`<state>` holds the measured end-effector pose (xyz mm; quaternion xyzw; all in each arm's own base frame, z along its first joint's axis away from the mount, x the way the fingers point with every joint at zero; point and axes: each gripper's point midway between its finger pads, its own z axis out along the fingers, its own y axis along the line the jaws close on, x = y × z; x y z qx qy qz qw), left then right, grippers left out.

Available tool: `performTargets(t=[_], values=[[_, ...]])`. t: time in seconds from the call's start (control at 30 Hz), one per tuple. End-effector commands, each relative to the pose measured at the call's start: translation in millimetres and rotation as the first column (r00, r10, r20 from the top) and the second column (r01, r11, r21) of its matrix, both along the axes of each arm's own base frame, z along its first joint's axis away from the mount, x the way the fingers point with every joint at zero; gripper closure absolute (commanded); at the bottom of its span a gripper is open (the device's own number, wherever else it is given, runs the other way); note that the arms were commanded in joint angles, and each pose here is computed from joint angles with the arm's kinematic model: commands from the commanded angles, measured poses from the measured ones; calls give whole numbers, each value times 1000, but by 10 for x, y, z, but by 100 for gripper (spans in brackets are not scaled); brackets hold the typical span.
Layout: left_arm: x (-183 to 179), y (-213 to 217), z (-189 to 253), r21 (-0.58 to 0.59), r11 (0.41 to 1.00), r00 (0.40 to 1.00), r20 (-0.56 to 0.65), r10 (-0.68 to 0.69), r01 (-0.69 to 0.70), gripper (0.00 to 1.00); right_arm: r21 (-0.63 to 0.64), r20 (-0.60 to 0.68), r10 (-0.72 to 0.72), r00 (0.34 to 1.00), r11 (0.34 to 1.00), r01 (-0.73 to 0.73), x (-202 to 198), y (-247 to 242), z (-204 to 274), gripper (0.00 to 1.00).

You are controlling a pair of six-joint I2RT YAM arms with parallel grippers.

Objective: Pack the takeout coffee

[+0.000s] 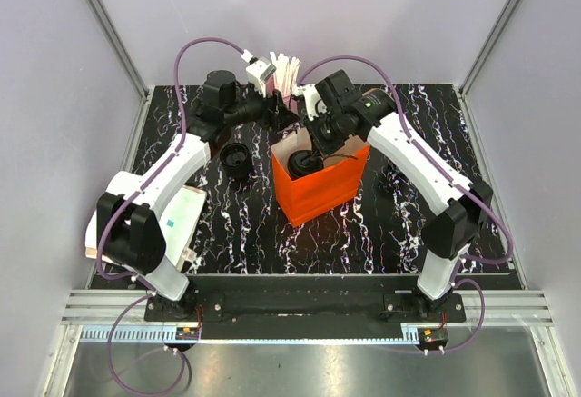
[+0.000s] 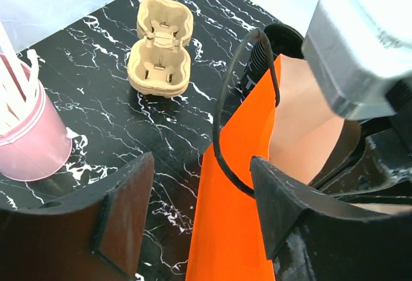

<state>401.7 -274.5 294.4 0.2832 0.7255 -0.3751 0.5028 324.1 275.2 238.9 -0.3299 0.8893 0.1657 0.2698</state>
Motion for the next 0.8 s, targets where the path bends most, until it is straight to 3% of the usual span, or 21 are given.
performTargets(t=[0.0,0.77], values=[[66,-46,242,-53,998,998,60,-13,17,36,14,24,7,1000,1000,-7,55,84,7,100],[30,-41,183,-80,997,999,39,-11,14,51,-12,40,15,999,1000,-14,140,101,-119,100]])
